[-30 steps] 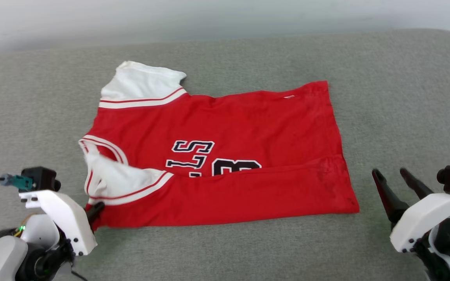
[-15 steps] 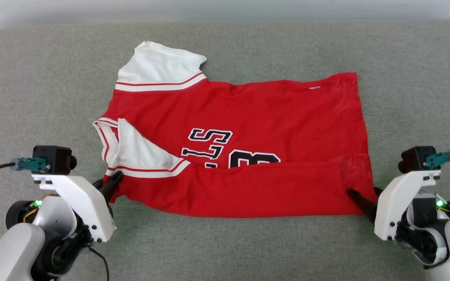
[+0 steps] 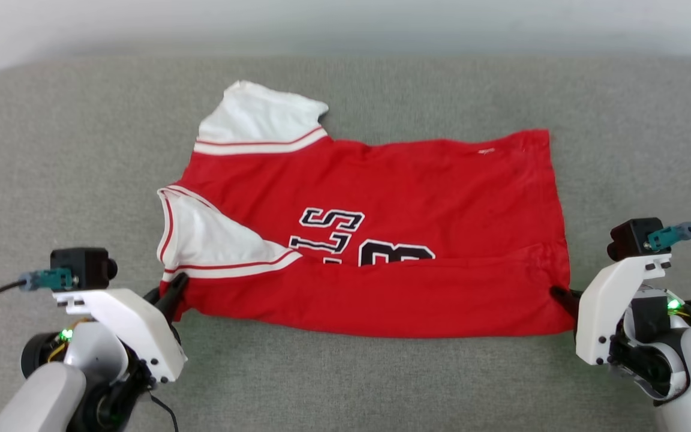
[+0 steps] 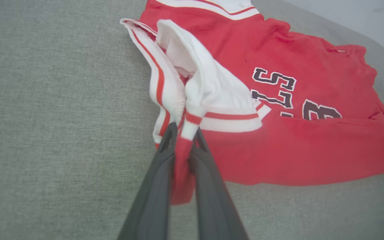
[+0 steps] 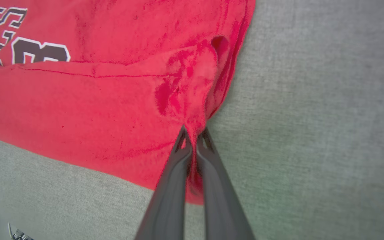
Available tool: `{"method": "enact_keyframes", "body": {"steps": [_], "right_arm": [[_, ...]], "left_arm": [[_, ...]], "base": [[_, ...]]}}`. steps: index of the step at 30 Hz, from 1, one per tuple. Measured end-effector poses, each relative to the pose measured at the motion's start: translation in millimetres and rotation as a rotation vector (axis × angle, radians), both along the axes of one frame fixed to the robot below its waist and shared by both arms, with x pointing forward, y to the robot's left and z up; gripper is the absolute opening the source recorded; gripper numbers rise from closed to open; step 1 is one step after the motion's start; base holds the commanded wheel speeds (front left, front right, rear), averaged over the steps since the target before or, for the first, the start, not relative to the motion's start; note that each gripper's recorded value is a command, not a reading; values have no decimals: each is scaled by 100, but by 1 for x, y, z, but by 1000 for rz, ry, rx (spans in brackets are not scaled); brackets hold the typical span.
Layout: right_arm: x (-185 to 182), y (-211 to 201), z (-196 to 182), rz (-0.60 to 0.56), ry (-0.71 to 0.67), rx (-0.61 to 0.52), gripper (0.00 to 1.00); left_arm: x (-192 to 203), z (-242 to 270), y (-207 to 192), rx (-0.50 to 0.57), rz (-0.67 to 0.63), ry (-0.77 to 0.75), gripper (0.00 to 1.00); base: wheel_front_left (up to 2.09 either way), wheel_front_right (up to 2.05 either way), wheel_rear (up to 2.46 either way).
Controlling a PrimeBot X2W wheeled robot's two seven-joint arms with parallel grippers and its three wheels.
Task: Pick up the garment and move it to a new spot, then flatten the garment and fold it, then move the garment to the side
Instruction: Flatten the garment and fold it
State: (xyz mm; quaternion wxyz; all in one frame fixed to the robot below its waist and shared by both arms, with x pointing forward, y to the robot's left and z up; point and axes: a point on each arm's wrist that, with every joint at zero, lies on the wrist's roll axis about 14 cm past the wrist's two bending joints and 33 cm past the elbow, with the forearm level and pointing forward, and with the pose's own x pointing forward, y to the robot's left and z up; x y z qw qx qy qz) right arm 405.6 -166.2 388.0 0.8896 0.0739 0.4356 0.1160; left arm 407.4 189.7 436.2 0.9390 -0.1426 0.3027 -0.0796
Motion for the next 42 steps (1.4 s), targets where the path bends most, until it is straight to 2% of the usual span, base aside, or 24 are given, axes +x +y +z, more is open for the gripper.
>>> {"method": "enact_keyframes", "body": {"steps": [4, 10, 16, 17, 18, 19, 20, 22, 25, 33, 39, 42], "right_arm": [[-3, -2, 24, 6, -76, -5, 0], [-26, -5, 42, 0, -123, -5, 0], [-63, -17, 29, -41, -57, -15, 0], [-68, -17, 24, -51, -41, -8, 4], [-72, -16, 19, -58, -26, 1, 46], [-76, -16, 14, -66, -13, 6, 100], [-79, -17, 8, -76, 0, 10, 100], [-82, -17, 2, -94, 3, 22, 100], [-73, -18, 9, -119, -96, 31, 100], [-38, -40, 76, -229, -540, 23, 100], [-15, -48, 130, -246, -801, -28, 100], [-2, -46, 148, -243, -883, -41, 100]], "left_arm": [[-10, 12, 1, -10, 30, -42, 0], [-35, 20, 5, -19, 72, -52, 0], [-75, -9, -1, -41, 65, 94, 0], [-80, -16, -3, -49, 64, 127, 0], [-83, -22, -3, -51, 71, 148, 0], [-85, -28, -2, -52, 76, 170, 42], [-87, -32, -5, -64, 80, 187, 100], [-88, -40, -5, -66, 96, 204, 100], [-78, -40, -3, -62, 107, 162, 100], [-21, 16, 4, -9, 126, -168, 100], [28, 64, -5, 32, 93, -380, 100], [57, 83, -12, 44, 72, -451, 100]], "base": [[0, 0, 0], [0, 0, 0], [0, 0, 0], [0, 0, 0], [0, 0, 0], [0, 0, 0], [0, 0, 0], [0, 0, 0], [0, 0, 0], [0, 0, 0], [0, 0, 0], [0, 0, 0]]}}
